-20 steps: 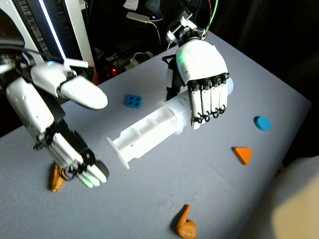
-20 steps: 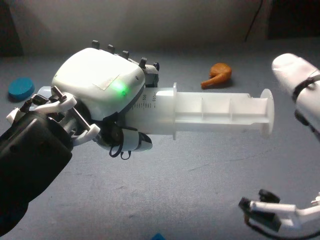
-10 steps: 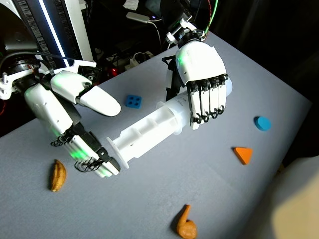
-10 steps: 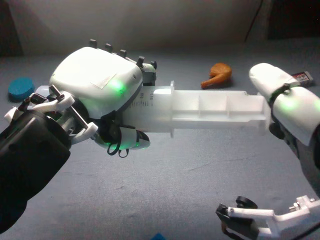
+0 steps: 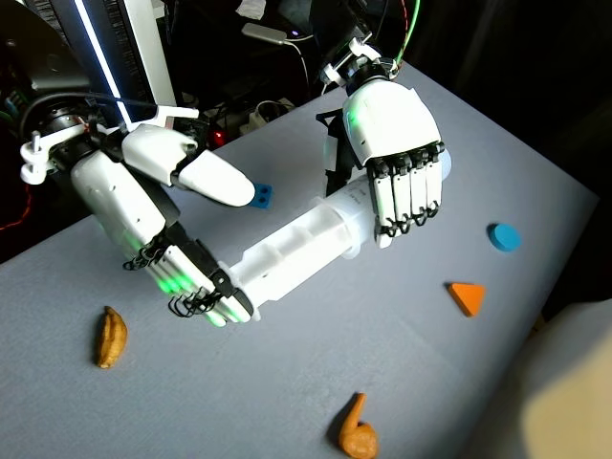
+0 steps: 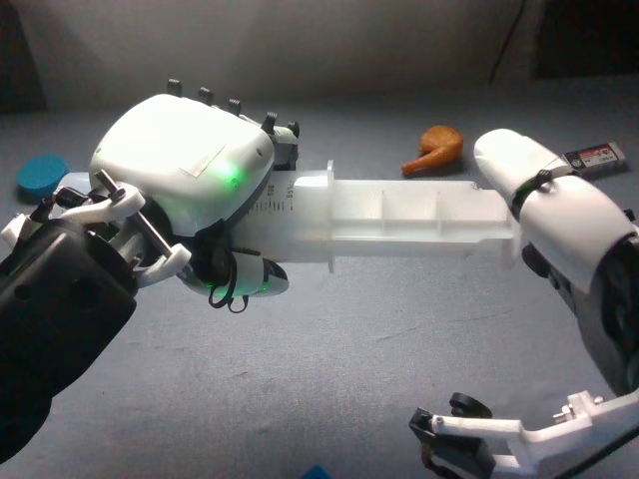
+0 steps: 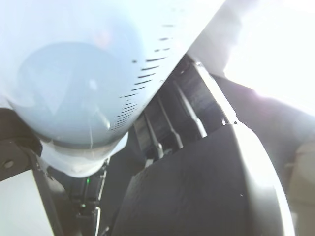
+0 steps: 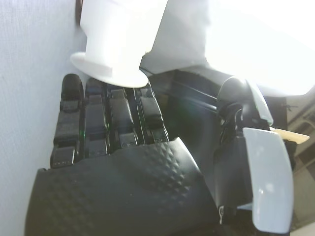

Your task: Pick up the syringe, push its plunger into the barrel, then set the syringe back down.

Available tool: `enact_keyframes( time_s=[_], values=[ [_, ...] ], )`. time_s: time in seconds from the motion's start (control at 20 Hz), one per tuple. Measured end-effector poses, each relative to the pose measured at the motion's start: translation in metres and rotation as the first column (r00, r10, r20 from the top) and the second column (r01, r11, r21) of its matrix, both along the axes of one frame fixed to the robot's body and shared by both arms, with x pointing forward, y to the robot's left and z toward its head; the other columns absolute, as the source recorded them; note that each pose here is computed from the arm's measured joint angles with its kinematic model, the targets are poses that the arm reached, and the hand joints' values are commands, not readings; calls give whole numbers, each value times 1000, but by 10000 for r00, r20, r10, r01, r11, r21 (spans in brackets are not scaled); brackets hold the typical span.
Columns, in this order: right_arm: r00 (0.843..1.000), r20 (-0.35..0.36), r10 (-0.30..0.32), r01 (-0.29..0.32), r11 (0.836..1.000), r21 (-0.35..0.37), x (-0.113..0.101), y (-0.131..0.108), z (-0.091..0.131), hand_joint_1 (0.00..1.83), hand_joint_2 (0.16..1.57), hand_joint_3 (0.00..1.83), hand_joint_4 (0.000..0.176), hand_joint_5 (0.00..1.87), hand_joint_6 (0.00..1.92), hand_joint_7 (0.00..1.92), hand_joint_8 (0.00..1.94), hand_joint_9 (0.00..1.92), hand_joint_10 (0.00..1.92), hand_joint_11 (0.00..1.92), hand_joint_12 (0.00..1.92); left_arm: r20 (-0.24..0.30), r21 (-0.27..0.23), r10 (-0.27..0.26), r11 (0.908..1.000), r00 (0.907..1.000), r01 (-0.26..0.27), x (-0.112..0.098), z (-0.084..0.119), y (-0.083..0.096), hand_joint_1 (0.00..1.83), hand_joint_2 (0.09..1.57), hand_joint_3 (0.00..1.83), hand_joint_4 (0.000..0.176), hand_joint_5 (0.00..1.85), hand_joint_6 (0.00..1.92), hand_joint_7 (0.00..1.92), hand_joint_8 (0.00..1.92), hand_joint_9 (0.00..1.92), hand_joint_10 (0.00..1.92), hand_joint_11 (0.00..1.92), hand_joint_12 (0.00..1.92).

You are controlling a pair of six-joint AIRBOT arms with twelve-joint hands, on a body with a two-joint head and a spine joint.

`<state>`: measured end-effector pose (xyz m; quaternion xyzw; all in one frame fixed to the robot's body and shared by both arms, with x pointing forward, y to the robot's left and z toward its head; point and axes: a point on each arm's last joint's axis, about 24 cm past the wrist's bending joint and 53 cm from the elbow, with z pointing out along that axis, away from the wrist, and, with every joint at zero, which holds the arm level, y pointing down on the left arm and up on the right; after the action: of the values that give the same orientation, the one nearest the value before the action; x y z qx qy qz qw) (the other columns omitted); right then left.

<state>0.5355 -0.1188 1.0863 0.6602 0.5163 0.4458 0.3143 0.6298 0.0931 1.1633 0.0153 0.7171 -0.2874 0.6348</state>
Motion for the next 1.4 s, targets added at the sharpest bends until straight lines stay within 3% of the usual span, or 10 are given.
enact_keyframes(
  time_s=[0.65, 1.0, 1.4],
  values=[
    [9984, 56, 561, -561, 9984, -28, 0, 29, 4, 0, 1100, 0, 66, 118, 3, 74, 0, 33, 0, 0, 343, -5, 112, 102, 9999, 9999, -102, 3, 0, 4, 1375, 1115, 0, 0, 963, 865, 1020, 1022, 834, 1268, 756, 1176],
    [9947, 288, 991, -1004, 9937, 498, 7, 60, 15, 0, 1101, 0, 67, 96, 0, 76, 0, 33, 0, 0, 334, 0, 87, 344, 9994, 9994, -344, 6, 1, 12, 1376, 1114, 0, 0, 972, 829, 1017, 1030, 842, 1269, 779, 1145],
    [9876, 92, 1569, -1571, 9839, 846, 17, 94, -2, 0, 1102, 0, 69, 72, 0, 49, 0, 11, 1, 0, 341, -5, 199, 417, 9989, 9991, -417, 9, 1, 14, 1373, 1114, 0, 0, 992, 849, 1013, 1019, 819, 1272, 734, 1181]
  ],
)
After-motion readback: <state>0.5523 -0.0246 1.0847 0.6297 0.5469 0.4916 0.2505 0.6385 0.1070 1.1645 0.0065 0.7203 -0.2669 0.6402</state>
